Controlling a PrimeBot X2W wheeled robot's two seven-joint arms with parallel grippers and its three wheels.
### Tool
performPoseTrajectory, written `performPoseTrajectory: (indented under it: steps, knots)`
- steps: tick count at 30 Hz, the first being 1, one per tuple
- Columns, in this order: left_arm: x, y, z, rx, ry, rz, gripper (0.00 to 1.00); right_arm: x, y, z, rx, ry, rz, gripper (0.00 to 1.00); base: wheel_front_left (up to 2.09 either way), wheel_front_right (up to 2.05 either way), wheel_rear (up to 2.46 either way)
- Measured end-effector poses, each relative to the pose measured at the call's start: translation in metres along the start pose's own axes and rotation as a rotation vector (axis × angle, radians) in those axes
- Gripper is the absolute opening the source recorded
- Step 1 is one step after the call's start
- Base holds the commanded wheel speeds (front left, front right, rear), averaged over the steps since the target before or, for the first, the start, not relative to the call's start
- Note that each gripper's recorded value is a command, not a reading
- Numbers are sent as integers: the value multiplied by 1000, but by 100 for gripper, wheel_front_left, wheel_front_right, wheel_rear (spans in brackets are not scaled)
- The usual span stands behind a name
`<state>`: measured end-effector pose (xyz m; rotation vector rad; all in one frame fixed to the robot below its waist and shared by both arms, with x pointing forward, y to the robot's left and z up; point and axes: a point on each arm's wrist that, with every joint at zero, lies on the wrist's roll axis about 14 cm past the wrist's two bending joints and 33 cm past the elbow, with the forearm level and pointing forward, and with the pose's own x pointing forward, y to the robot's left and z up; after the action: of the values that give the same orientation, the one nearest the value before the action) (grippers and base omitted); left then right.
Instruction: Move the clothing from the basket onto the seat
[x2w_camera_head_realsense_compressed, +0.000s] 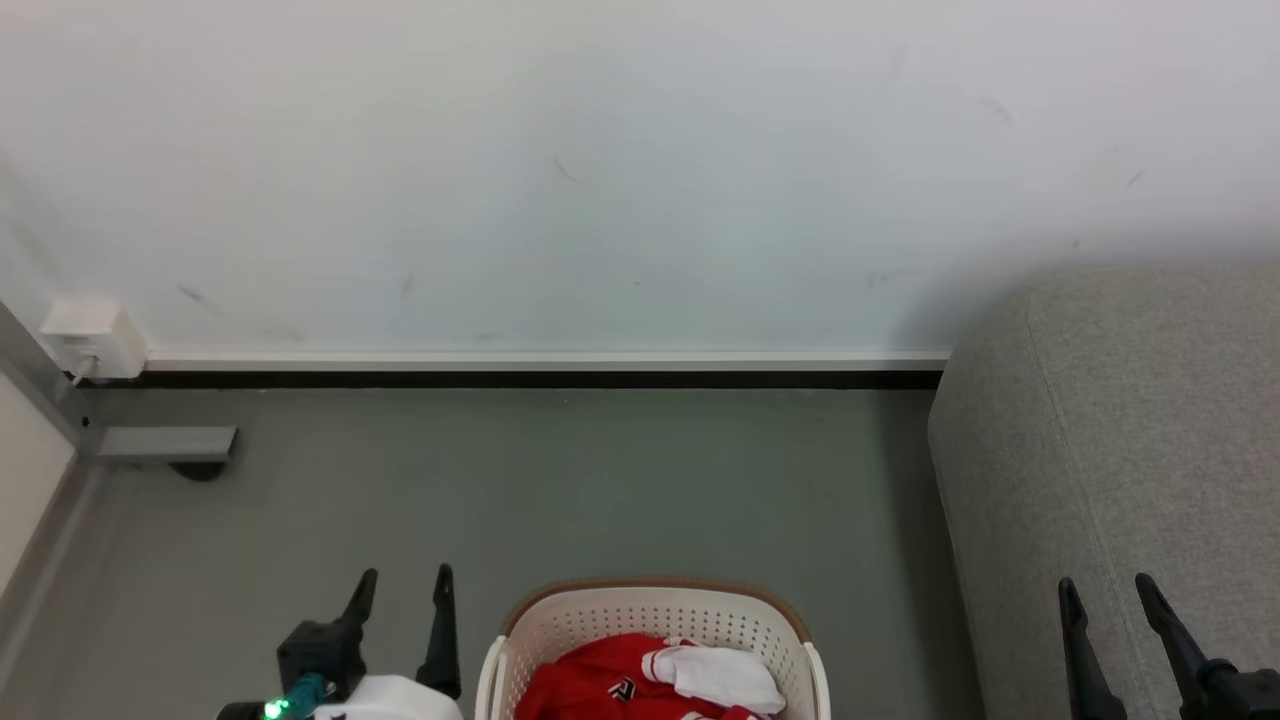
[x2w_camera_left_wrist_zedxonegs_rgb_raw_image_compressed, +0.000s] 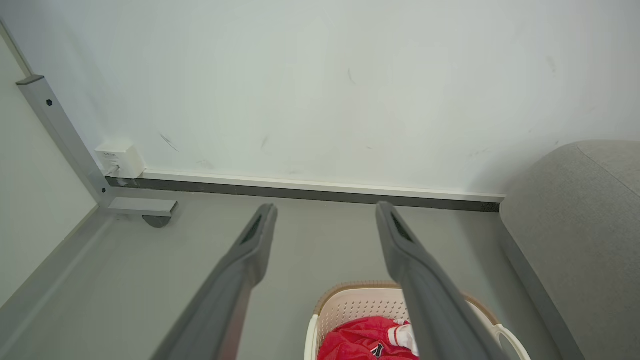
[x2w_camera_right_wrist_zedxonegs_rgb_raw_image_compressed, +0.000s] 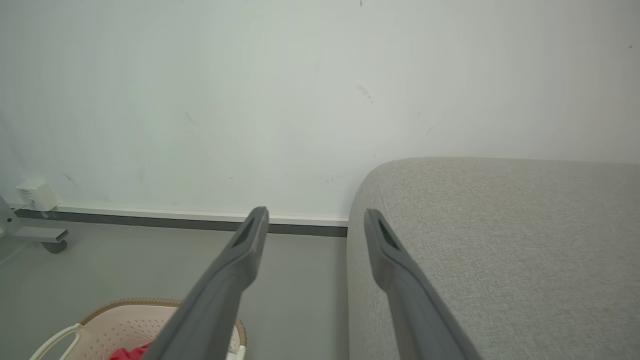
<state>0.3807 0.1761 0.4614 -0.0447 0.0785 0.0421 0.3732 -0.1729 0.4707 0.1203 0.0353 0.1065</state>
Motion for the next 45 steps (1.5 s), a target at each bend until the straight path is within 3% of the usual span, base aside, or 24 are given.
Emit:
performPoseTrajectory:
  steps: [9, 18, 30, 41, 45]
  knots:
    - [28, -26, -16, 9, 54, -77, 100, 26, -10, 3, 3, -13, -11, 100, 0, 0, 0]
    - [62, -74, -69, 58, 208, -235, 100, 61, -27, 7, -15, -40, -28, 100, 0, 0, 0]
    - [106, -137, -163, 136, 471, -455, 100, 120, -37, 13, -56, -120, -2, 100, 0, 0, 0]
    - [94, -162, -270, 183, 782, -571, 100, 144, -52, -15, -76, -102, -16, 100, 0, 0, 0]
    - [94, -168, -292, 188, 825, -584, 100, 146, -58, -23, -83, -95, -29, 100, 0, 0, 0]
